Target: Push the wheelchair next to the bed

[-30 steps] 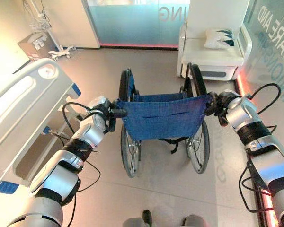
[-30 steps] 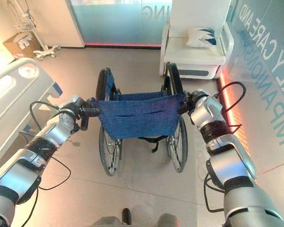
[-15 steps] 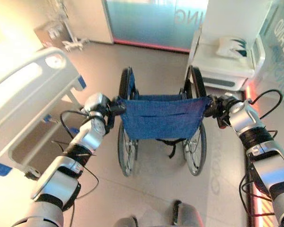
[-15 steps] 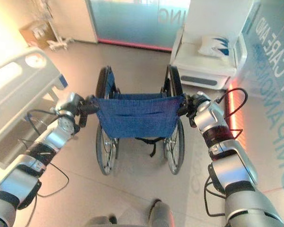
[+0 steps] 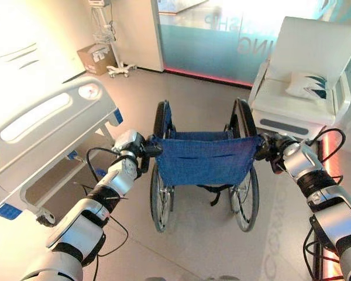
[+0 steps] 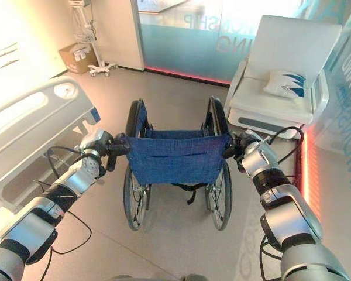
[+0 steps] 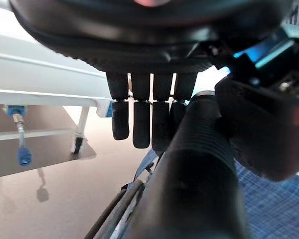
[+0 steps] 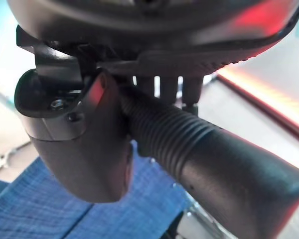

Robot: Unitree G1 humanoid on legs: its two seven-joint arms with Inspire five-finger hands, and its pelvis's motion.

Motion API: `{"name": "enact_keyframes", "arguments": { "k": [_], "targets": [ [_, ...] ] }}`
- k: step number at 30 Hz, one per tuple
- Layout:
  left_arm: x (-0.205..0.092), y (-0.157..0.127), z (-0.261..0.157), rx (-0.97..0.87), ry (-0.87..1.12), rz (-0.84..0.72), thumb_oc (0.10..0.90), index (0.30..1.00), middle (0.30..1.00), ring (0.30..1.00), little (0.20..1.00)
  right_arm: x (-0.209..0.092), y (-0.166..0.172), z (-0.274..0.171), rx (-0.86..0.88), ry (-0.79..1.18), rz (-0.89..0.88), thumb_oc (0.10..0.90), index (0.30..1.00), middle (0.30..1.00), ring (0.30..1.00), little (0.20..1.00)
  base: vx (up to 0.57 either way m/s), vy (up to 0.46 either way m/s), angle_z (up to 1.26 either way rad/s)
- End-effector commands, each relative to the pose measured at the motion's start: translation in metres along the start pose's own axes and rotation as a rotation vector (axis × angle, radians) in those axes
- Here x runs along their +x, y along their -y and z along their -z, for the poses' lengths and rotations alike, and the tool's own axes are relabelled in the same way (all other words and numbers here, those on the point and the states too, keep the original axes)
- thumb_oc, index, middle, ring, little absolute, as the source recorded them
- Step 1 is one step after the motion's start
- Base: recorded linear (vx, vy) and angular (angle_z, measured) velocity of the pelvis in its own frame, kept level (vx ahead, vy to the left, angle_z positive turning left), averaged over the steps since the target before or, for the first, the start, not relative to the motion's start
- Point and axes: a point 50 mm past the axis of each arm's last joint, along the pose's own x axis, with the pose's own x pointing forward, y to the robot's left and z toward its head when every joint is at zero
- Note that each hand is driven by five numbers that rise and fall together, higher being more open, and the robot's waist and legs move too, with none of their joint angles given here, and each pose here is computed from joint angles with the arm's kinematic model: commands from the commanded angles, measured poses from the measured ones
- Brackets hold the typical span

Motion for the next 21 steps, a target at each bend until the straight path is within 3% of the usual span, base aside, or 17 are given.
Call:
{"name": "enact_keyframes", "arguments": {
  "k": [1,4,10,15,21],
  "targets": [
    [0.000,0.007,0.003,-0.162,0.013,0.057,0.400,0.300,0.300,0.300,0.300,0.000,-0.026,-0.004,-0.156,0.096,-0.057,0.400,0.300,0.300,0.300,0.300,0.50,0.193,-0.33],
    [-0.001,-0.011,0.011,-0.163,0.007,0.016,0.400,0.300,0.300,0.300,0.300,-0.003,-0.009,-0.016,-0.207,0.138,-0.026,0.400,0.300,0.300,0.300,0.300,0.36,0.234,-1.02],
    [-0.009,-0.012,0.040,-0.074,-0.080,0.063,0.400,0.300,0.300,0.300,0.300,-0.001,-0.024,-0.006,-0.262,0.150,-0.078,0.400,0.300,0.300,0.300,0.300,0.46,0.197,-1.06],
    [-0.009,-0.022,0.039,0.007,-0.083,0.081,0.400,0.300,0.300,0.300,0.300,0.000,-0.025,-0.012,-0.251,0.178,-0.070,0.400,0.300,0.300,0.300,0.300,0.31,0.162,-0.18],
    [-0.016,-0.007,0.044,0.026,-0.073,0.103,0.400,0.300,0.300,0.300,0.300,0.000,-0.032,-0.011,-0.263,0.193,-0.104,0.400,0.300,0.300,0.300,0.300,0.36,0.011,-0.25]
  ]
}}
